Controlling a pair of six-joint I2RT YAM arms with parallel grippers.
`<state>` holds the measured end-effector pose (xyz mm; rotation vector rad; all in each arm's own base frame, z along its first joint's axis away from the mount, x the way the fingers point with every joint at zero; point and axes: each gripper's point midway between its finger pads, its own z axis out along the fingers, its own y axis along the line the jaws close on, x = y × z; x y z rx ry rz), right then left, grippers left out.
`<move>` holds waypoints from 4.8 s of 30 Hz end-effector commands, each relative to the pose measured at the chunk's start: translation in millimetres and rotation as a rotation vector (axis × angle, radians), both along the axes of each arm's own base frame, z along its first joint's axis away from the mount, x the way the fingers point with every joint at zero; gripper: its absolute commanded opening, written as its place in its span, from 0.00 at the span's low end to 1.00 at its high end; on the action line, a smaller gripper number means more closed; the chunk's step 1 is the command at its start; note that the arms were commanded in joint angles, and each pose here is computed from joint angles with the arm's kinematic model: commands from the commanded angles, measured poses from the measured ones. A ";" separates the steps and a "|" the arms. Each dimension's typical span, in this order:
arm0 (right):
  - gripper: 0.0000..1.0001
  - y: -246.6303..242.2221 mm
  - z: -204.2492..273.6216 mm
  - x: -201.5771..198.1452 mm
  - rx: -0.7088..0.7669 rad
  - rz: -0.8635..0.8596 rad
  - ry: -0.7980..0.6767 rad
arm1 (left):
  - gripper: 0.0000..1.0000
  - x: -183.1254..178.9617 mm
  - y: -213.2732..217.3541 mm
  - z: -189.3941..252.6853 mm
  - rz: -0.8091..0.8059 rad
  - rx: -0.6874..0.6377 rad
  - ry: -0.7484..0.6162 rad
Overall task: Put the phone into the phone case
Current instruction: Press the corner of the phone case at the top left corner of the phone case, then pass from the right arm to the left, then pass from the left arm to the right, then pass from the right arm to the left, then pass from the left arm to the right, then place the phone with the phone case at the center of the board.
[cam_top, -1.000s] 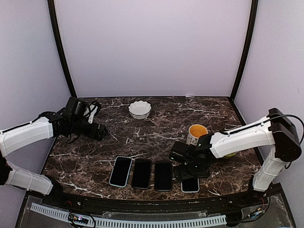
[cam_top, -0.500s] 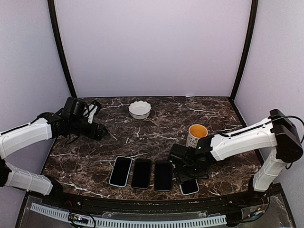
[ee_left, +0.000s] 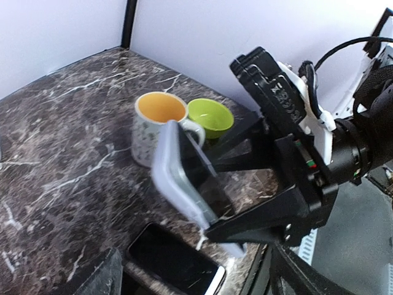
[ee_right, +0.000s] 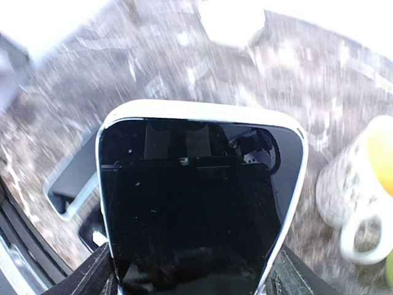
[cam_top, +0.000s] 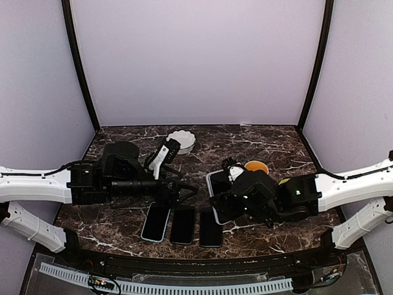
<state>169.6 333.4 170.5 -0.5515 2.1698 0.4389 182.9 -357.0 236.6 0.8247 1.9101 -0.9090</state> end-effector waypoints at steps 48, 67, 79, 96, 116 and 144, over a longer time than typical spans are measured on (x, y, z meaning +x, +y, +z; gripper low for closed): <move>0.92 19.9 110.3 -102.5 0.237 0.782 -0.179 | 0.00 -114.8 -34.5 66.0 -0.585 -0.289 -0.455; 0.00 32.7 131.9 -103.5 0.351 0.814 -0.201 | 0.00 -118.0 -39.8 77.5 -0.561 -0.325 -0.390; 0.00 18.9 181.7 -109.1 0.509 0.813 -0.290 | 0.35 -108.3 -45.3 45.1 -0.504 -0.289 -0.276; 0.52 20.4 121.2 -98.2 0.508 0.701 -0.139 | 0.00 -95.8 -37.3 80.5 -0.396 -0.423 -0.301; 0.00 11.2 127.5 -89.5 0.649 0.579 -0.013 | 0.04 -106.7 -48.5 67.8 -0.459 -0.451 -0.139; 0.00 -68.5 -93.7 -52.3 0.377 0.094 0.927 | 0.84 -18.0 21.8 -14.9 0.087 0.002 -0.041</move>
